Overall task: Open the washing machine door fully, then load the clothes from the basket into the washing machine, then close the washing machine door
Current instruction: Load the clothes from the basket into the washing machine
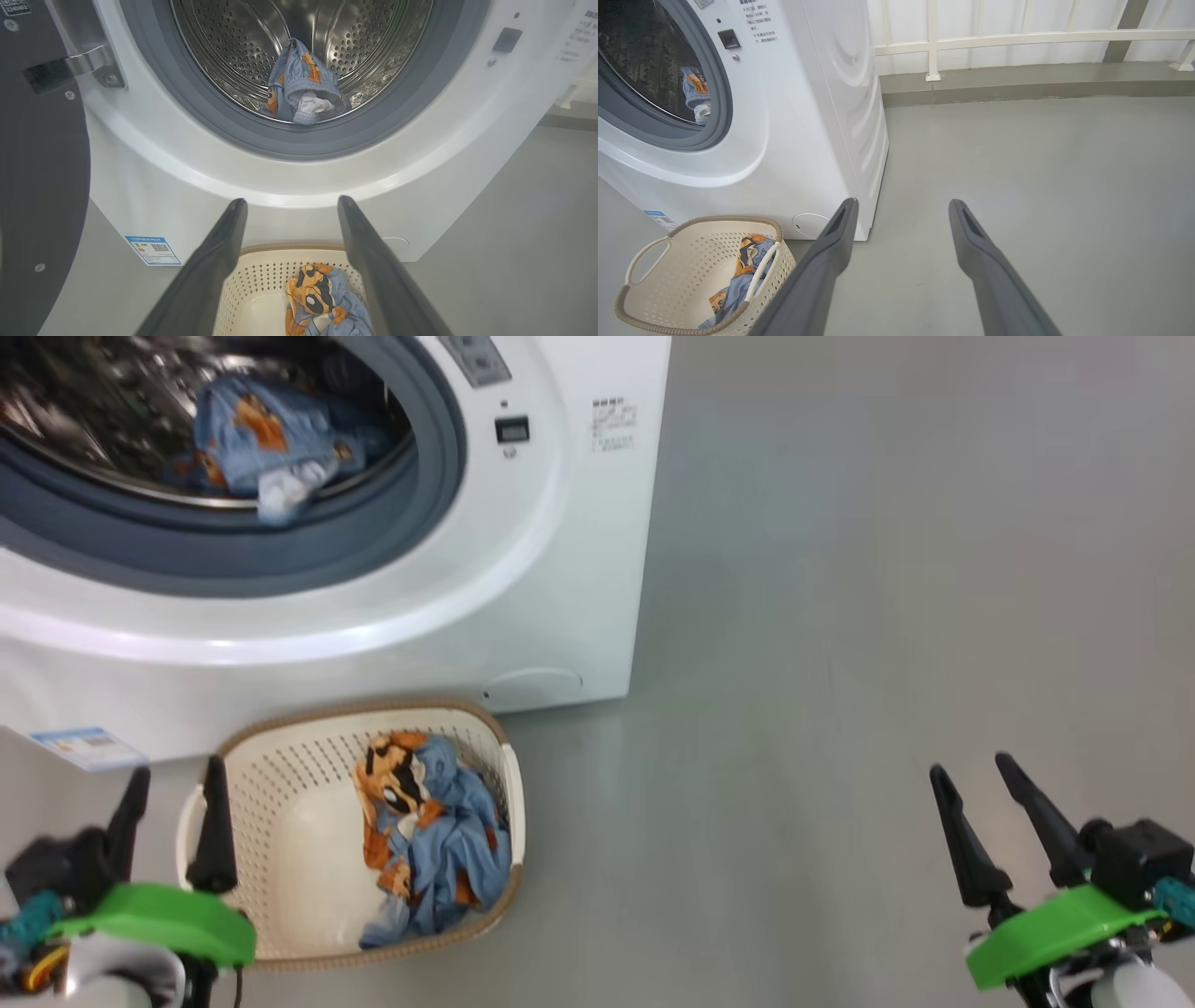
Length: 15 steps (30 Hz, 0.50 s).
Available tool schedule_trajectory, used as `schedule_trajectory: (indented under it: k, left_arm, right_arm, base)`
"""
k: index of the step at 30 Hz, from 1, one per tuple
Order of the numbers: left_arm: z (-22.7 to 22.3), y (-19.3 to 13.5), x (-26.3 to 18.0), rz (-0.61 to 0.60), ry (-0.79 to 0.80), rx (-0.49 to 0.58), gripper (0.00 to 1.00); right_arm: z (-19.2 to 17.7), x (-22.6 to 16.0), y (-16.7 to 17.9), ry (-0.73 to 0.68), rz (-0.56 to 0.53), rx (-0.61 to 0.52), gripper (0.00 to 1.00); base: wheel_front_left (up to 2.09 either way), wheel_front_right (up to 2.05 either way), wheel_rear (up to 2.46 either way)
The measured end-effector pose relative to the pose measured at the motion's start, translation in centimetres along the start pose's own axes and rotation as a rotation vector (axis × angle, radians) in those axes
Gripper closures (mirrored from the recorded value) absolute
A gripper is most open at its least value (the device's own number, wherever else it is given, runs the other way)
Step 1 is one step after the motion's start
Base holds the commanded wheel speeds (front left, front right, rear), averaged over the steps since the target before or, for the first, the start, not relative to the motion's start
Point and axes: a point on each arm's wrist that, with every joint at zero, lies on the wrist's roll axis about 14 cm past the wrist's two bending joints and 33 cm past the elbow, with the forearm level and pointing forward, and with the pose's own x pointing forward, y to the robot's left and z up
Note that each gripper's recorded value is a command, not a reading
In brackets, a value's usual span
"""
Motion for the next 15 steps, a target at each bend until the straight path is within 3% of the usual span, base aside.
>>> schedule_trajectory:
  k: [15]
  left_arm:
    - [1.0,0.4,-7.8,0.023,-0.045,0.03,0.0]
  right_arm:
    - [0.2,-6.0,-1.9,-0.011,-0.069,0.018,0.0]
  base:
    - [0.0,0.0,0.0]
